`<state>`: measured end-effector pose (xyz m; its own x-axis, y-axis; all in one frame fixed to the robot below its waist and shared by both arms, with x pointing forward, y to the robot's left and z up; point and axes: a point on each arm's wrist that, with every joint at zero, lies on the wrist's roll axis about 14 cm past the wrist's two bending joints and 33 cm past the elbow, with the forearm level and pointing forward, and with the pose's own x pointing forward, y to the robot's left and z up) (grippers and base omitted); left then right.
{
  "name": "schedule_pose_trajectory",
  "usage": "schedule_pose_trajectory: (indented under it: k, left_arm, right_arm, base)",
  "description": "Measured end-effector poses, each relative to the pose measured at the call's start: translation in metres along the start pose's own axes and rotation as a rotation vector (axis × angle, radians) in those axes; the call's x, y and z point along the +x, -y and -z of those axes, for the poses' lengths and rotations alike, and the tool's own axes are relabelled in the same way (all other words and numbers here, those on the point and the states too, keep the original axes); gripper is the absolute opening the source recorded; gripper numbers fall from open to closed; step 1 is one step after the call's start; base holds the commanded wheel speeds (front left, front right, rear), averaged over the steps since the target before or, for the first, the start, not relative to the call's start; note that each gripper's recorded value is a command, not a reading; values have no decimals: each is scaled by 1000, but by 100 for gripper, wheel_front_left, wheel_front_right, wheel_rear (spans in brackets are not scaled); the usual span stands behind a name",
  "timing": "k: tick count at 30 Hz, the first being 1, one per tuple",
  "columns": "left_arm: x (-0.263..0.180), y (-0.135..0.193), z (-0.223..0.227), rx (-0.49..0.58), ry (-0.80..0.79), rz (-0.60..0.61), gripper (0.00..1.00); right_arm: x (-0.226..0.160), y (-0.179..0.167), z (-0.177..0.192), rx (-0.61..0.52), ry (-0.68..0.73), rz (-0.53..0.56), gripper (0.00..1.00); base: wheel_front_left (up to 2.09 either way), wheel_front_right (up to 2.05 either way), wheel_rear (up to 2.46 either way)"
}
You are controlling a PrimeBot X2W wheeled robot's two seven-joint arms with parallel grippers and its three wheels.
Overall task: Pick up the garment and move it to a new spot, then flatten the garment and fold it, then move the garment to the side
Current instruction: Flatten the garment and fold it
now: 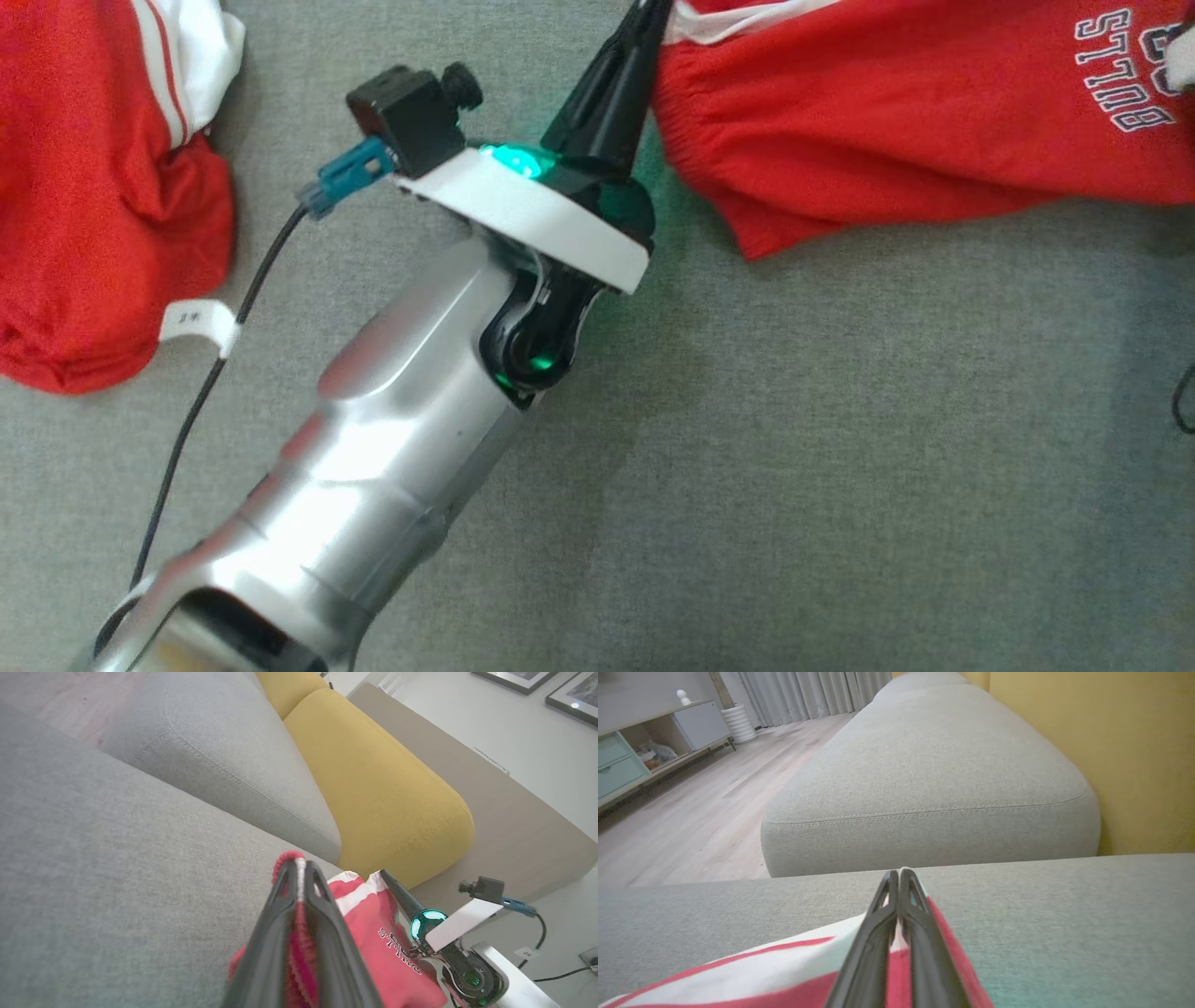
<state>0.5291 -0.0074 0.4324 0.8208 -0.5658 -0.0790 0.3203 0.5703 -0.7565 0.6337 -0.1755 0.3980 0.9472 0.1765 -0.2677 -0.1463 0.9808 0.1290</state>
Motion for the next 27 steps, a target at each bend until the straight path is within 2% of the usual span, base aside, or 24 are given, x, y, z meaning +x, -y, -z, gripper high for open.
schedule_pose_trajectory:
  k: [1, 5, 9, 15, 22, 23, 24, 25, 27]
  left_arm:
    - [1, -1, -2, 12, 6, -1, 100]
    - [-3, -3, -2, 112, 20, -9, 100]
    - [-23, -20, -16, 278, 78, -128, 100]
    - [-80, -22, -42, 502, 234, -284, 100]
    - [-131, -18, -66, 626, 340, -393, 100]
    - [-136, -17, -66, 629, 343, -395, 100]
    - [-140, -17, -66, 635, 344, -404, 100]
    - [-144, -17, -67, 646, 343, -408, 100]
    - [-148, -18, -69, 653, 349, -418, 100]
  right_arm:
    - [1, -3, 2, 7, -2, -9, 100]
    - [0, -9, -1, 41, 3, -42, 100]
    - [-13, 9, -10, 37, -11, -32, 100]
    - [-47, 35, 31, 49, -201, -5, 100]
    - [-52, 42, 60, 59, -367, 9, 100]
    - [-52, 40, 63, 73, -388, 7, 67]
    - [-51, 39, 64, 87, -396, 7, 20]
    - [-50, 38, 65, 97, -405, 7, 0]
    - [-49, 37, 66, 102, -412, 6, 0]
  base:
    - [0, 0, 0]
    - [0, 0, 0]
    - [0, 0, 0]
    - [0, 0, 0]
    - [0, 0, 0]
    - [0, 0, 0]
    - [0, 0, 0]
    - [0, 0, 0]
    - [0, 0, 0]
